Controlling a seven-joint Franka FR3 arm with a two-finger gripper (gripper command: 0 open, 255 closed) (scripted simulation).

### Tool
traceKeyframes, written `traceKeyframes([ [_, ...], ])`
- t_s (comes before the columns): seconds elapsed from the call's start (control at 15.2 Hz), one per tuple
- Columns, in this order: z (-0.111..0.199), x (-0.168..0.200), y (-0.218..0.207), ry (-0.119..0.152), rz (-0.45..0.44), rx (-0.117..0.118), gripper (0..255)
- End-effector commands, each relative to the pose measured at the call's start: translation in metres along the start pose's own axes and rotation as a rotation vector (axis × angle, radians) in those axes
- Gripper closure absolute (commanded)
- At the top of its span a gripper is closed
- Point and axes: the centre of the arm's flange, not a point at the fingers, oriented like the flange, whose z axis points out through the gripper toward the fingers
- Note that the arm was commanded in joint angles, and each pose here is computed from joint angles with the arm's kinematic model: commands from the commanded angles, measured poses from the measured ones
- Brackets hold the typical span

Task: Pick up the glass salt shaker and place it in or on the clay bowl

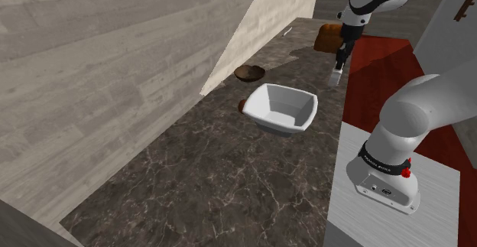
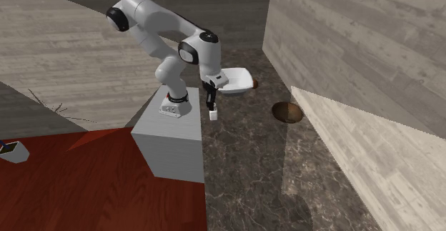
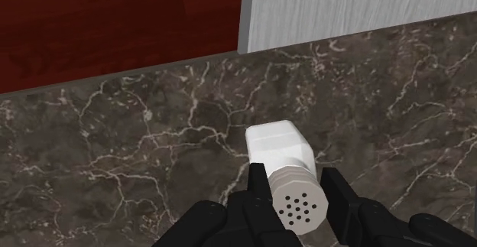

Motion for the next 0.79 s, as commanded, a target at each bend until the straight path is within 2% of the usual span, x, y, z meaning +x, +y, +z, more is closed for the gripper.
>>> traceKeyframes([
  [0.0, -0.01, 0.0, 0.0, 0.0, 0.0, 0.0, 255],
  [0.59, -0.052, 0.0, 0.0, 0.0, 0.0, 0.0, 255],
  [0.73, -0.056, 0.025, -0.008, 0.0, 0.0, 0.0, 255],
])
